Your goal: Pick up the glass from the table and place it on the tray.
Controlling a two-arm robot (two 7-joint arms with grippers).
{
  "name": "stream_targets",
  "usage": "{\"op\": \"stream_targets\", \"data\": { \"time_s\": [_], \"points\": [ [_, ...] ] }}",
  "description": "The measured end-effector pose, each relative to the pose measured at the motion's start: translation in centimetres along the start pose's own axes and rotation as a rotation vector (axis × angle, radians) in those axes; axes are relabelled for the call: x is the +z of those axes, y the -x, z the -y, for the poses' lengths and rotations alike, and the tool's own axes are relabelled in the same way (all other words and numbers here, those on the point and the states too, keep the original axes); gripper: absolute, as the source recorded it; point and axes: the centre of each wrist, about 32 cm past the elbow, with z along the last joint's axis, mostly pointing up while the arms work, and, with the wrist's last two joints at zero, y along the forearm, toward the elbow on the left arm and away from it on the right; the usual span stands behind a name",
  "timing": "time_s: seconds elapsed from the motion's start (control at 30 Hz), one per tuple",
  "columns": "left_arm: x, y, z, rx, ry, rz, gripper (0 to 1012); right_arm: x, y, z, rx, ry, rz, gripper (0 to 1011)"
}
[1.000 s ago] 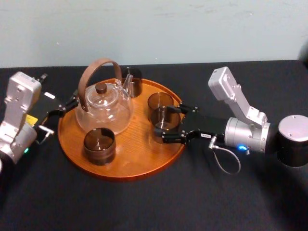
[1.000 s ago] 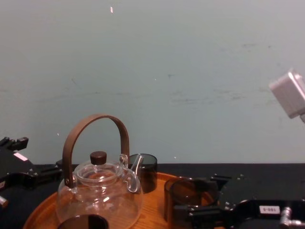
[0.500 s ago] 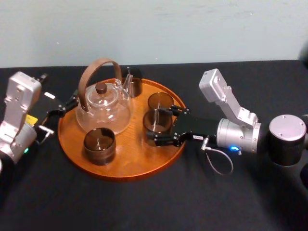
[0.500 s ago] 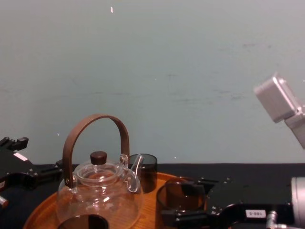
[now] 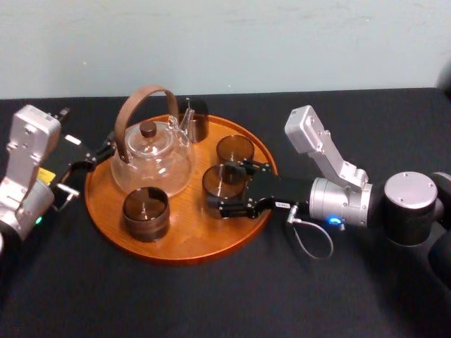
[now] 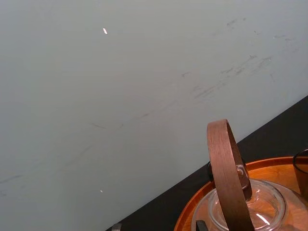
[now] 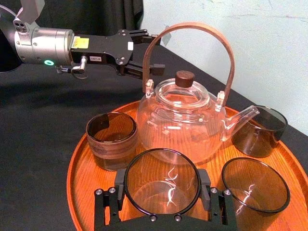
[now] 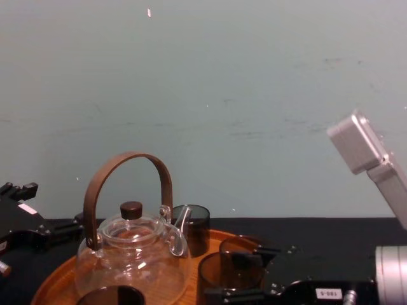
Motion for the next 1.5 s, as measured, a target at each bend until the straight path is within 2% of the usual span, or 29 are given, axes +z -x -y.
{"op": "stream_targets", "data": {
  "time_s": [0.57, 1.5],
  "points": [
    [0.0, 0.00, 0.0, 0.000, 0.000, 0.000, 1001, -0.7, 0.00, -0.8, 0.011, -0.010, -0.010, 904],
    [0.0, 0.00, 0.0, 0.000, 0.000, 0.000, 1002, -1.5, -0.14, -1.5, 0.005, 0.016, -0.011, 904]
  ]
}}
